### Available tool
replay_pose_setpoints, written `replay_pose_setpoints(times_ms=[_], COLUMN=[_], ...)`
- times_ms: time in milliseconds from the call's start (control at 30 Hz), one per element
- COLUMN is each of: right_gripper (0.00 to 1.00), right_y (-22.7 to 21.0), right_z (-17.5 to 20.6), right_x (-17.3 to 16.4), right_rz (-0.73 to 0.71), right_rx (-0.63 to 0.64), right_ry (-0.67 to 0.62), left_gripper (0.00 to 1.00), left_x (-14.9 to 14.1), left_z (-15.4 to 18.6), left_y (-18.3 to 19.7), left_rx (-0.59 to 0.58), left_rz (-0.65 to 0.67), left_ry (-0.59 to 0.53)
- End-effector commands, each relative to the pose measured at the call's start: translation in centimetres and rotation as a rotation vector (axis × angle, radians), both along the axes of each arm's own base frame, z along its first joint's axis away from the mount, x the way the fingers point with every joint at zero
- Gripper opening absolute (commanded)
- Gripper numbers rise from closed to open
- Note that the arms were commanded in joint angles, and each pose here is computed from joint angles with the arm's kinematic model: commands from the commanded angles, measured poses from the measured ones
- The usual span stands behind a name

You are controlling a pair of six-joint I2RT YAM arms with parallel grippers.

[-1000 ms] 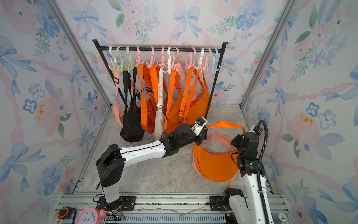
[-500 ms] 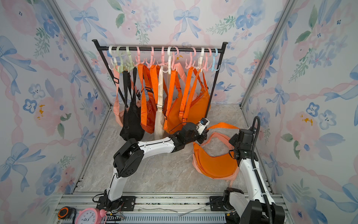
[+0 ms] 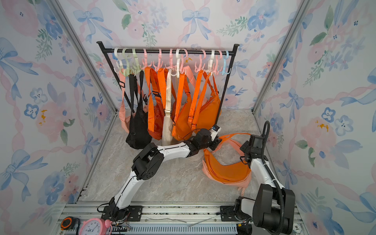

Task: Take the bag off the hook
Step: Place the bag inside the bag.

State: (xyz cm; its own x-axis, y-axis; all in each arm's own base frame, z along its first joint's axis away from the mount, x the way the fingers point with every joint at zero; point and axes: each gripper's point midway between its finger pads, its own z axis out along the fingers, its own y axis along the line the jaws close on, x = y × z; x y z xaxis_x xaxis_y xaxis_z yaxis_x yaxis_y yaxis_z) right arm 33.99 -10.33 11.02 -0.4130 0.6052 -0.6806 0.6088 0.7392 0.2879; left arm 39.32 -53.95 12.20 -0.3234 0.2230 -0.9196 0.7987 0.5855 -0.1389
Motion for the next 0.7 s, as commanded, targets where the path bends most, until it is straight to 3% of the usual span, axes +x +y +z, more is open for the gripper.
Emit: replay_pose_setpoints(times_ms=[0,133,200,333,667], right_gripper=[0.2,0.62,0.72,0.81,0.87], right_y=[-0.1,0.0,0.1,1.0,6.9], right_z=[-0.3,-0.3,0.0,1.6,9.2], right_x=[0.7,1.1,1.2,1.8,3.0], right_rz=[0.015,0.025,0.032,0.076,0.275], right_rx=[0.044,0.058,0.062,0.083,0.009], right_ry=[-0.021,-0.029,-0.034,-0.093,-0.293], left_gripper=[0.46,0.61,0.62,0.62,0.65], left_x=[0.3,0.4,0.3,-0.7,-2.6], left_z=[0.5,1.7,2.5,4.6,12.2], left_y=[-0.4,0.1,0.6,2.2,7.3], left_rx=[-0.009,-0.009,-0.011,-0.039,-0.085], left_rz=[-0.002,0.028,0.033,0.056,0.164], left_ry=[0.004,-0.015,-0.023,-0.03,-0.16])
